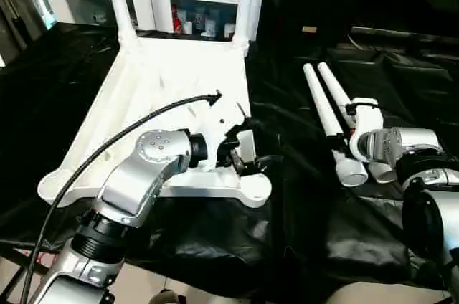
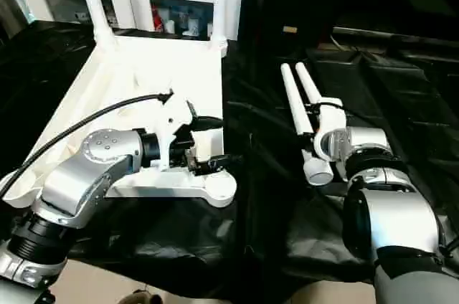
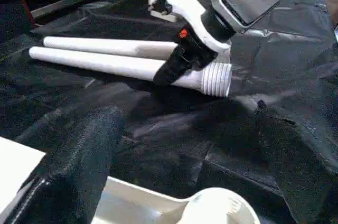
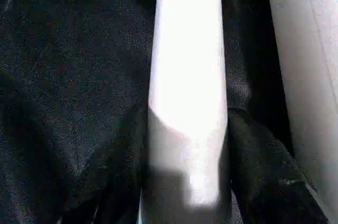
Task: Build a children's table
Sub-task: Pick table leg
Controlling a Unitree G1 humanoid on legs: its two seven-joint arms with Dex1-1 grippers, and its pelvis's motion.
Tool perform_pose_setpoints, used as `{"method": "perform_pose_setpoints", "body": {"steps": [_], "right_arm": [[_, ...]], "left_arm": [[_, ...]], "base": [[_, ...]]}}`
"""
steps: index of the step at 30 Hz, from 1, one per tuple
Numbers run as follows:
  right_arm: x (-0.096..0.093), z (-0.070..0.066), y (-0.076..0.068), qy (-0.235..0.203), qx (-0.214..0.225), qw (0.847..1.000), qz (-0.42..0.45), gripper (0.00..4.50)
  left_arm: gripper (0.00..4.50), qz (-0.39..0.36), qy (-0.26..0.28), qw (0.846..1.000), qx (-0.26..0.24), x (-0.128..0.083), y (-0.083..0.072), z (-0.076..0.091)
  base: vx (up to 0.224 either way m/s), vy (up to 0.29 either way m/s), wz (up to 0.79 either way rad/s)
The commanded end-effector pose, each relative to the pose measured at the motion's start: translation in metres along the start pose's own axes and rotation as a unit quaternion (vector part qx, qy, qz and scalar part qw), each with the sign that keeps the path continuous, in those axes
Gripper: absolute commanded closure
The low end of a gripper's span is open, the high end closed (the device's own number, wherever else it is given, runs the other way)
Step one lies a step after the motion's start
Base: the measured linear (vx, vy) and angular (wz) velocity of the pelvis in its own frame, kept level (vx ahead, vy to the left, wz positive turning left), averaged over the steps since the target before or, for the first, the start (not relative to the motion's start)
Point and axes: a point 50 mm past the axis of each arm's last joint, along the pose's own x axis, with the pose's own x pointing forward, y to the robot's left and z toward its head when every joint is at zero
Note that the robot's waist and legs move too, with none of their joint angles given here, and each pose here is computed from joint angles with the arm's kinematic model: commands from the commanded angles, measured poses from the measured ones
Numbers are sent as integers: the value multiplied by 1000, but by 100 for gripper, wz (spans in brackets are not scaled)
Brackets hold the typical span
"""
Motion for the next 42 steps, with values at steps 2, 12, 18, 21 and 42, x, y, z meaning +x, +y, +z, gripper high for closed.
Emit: {"method": "perform_pose_setpoints", "body": {"steps": [2, 12, 18, 21, 42], "right_arm": [[2, -9, -3, 19, 11, 1000, 1, 264], [4, -1, 9, -44, 67, 995, 67, 265], [0, 10, 18, -106, 135, 974, 147, 265], [-6, 18, 28, -175, 152, 946, 228, 265], [-51, -3, 88, -279, 122, 807, 506, 266]], "left_arm": [[0, 2, 3, 1000, 12, 0, -1, 2], [0, 95, -3, 995, -6, -6, 27, -2], [0, 191, -14, 980, -49, -6, 52, -1], [0, 194, -49, 977, -67, 0, 55, 7], [0, 41, -210, 896, -389, 34, 44, 47]], "base": [[0, 0, 0], [0, 0, 0], [0, 0, 0], [0, 0, 0], [0, 0, 0]]}}
